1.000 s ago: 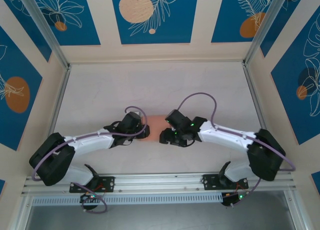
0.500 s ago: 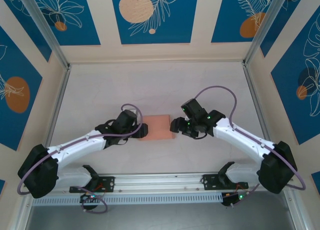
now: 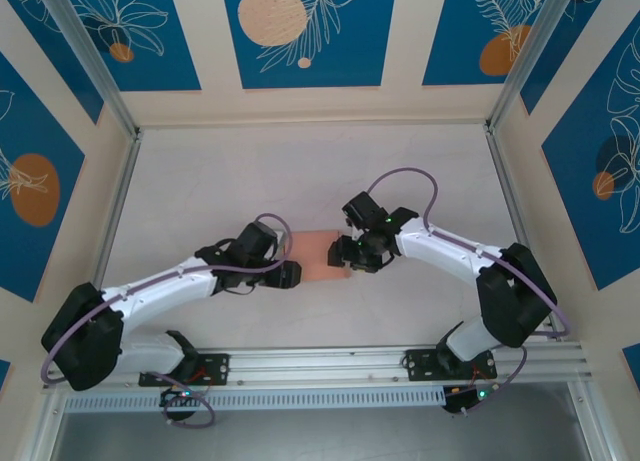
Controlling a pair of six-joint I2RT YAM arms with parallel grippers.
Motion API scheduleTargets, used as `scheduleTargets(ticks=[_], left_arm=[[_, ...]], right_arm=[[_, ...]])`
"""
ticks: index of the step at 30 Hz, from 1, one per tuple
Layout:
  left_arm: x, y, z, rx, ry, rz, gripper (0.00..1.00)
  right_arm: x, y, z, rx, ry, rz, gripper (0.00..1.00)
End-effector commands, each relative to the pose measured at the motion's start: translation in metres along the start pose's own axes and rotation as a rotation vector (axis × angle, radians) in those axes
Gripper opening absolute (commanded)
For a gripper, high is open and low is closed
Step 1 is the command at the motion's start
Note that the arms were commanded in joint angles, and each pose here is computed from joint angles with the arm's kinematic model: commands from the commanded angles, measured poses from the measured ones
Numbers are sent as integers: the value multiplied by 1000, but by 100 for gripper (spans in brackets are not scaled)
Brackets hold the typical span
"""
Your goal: Fold the paper box
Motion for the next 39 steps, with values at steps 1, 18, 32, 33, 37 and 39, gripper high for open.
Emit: scheduleTargets(ticks=[1,18,32,33,37,39], left_arm=[[-1,-9,-3,-30,34,48,73],[-20,-5,-4,-76,88,15,75],[-25,-6,-15,-97,60,9,79],[-25,-7,-14,-97,65,10,79],[-26,-6,-16,-111,72,2,80],[-26,-7,-16,-114,75,9,80]], right_arm=[[-6,7,4,16,41,-11,61],[-26,5,2,16,69,14,58],[-24,10,2,27,70,-5,58],[-23,11,1,29,70,-7,58],[-23,12,1,32,71,-12,58],[-23,13,1,35,73,-15,58]])
Point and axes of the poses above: each hand's point on the last joint's axis, 136 mm out from that joint toward the fingers, its own x axis back along the fingers, its own y axis along the line the jaws close on, z = x × y, the point moved 5 cm from there along x, back along the fingers, and after that the axes turned 12 degrees about -x, right-handed, at the moved point
